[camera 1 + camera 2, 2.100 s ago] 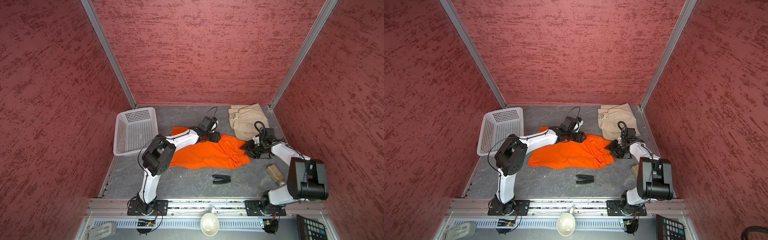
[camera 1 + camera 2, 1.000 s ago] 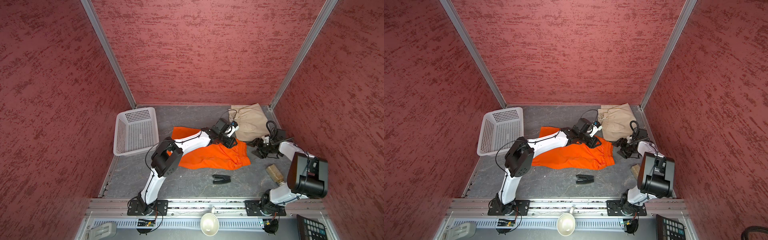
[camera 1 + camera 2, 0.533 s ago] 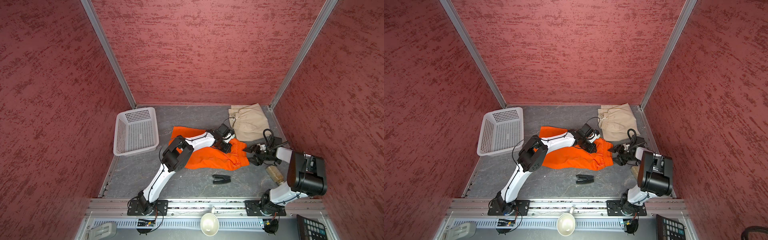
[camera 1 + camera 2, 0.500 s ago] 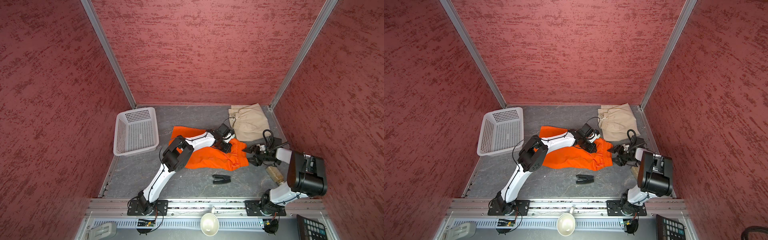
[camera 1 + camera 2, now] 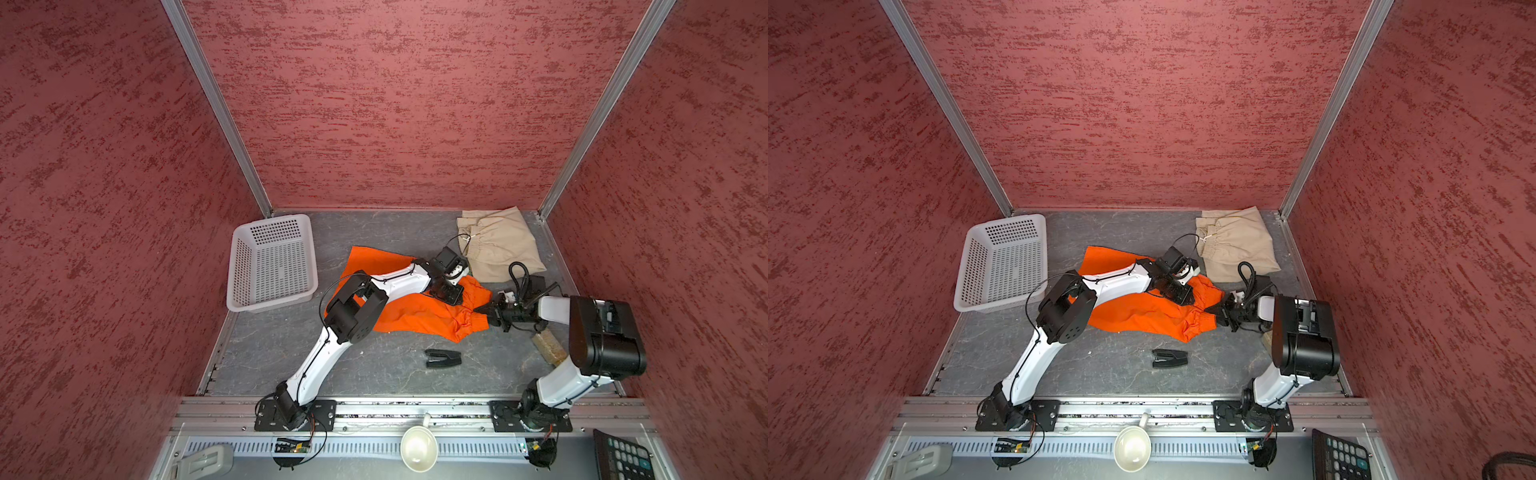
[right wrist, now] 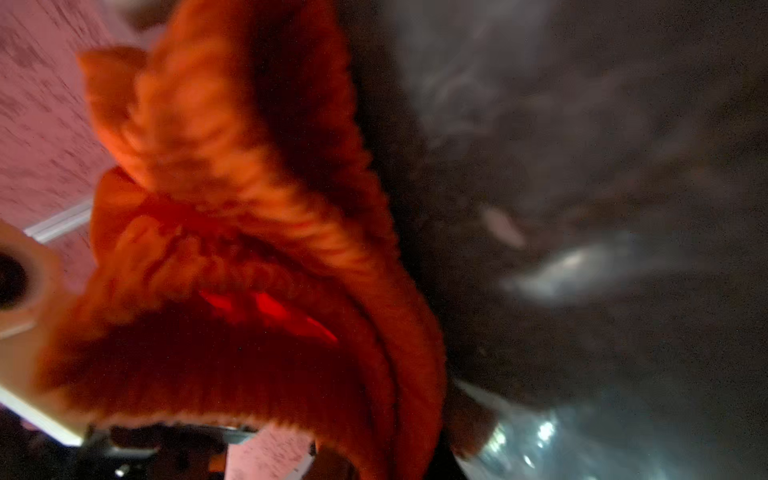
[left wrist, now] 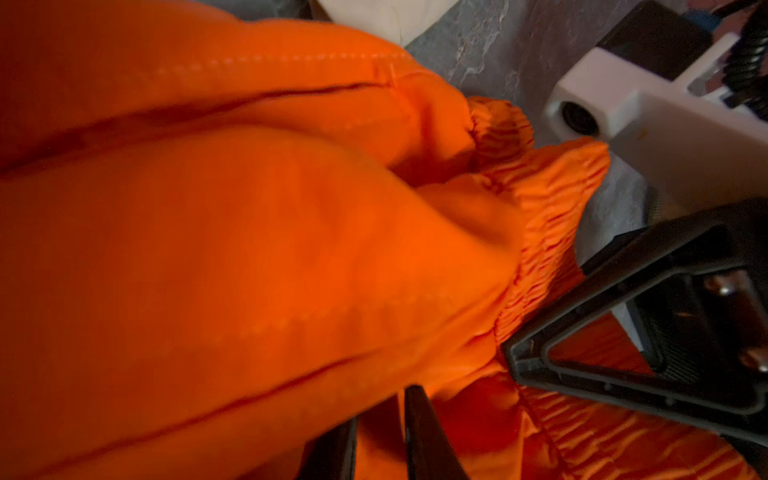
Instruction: Fold and stack the shorts
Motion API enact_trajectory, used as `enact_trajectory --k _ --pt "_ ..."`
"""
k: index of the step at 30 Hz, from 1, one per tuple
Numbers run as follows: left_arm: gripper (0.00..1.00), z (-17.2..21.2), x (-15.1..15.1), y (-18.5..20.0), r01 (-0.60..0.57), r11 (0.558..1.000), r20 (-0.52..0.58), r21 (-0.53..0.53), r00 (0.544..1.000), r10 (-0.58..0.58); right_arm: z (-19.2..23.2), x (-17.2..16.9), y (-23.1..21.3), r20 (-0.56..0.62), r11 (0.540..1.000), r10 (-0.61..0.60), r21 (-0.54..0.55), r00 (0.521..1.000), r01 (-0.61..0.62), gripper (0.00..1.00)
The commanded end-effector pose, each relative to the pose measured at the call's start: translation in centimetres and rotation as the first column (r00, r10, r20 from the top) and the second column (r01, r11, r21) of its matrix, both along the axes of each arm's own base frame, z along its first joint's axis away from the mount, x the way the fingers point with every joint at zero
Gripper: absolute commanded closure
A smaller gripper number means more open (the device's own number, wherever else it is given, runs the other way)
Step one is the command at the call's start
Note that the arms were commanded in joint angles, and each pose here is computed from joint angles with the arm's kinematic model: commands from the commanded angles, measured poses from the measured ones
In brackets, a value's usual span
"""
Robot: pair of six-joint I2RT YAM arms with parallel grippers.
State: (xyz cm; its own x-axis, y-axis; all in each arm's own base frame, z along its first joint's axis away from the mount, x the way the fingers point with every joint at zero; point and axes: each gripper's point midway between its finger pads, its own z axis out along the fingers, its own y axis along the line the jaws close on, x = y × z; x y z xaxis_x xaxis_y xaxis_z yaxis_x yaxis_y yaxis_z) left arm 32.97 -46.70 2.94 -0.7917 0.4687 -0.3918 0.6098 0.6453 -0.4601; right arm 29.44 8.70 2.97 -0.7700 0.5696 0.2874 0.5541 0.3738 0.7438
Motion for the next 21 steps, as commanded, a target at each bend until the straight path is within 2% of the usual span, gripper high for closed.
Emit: enact_trajectory --k 1,4,8,14,18,21 --pt "0.75 1.8 1.2 1.4 -0.065 0.998 0.015 -0.003 0.998 0.065 0.7 0.3 -1.6 0.014 0.987 0.021 -0.161 1.0 -0.018 0.97" --pt "0.7 5.1 3.1 3.2 -0.136 0.99 0.057 -0.024 0.989 0.138 2.4 -0.3 -2.6 0.014 0.965 0.058 -0.257 0.998 -0.053 1.0" --pt "0.67 7.8 5.1 7.8 -0.288 0.957 0.061 -0.037 0.955 0.29 5.9 -0.3 -3.8 0.044 0.932 0.091 -0.357 0.995 -0.069 1.0" --pt "0.67 6.0 5.3 17.2 -0.509 0.859 -0.023 0.055 0.859 0.511 12.3 1.7 -4.9 0.128 0.891 0.109 -0.452 0.986 -0.04 1.0" --pt "0.67 3.8 4.0 21.1 -0.559 0.82 -0.059 0.125 0.821 0.568 16.5 3.8 -4.8 0.178 0.859 0.146 -0.511 0.973 -0.036 1.0" --pt "0.68 2.1 2.9 22.2 -0.549 0.818 -0.073 0.172 0.821 0.567 18.7 5.5 -4.2 0.187 0.83 0.184 -0.556 0.965 -0.05 1.0"
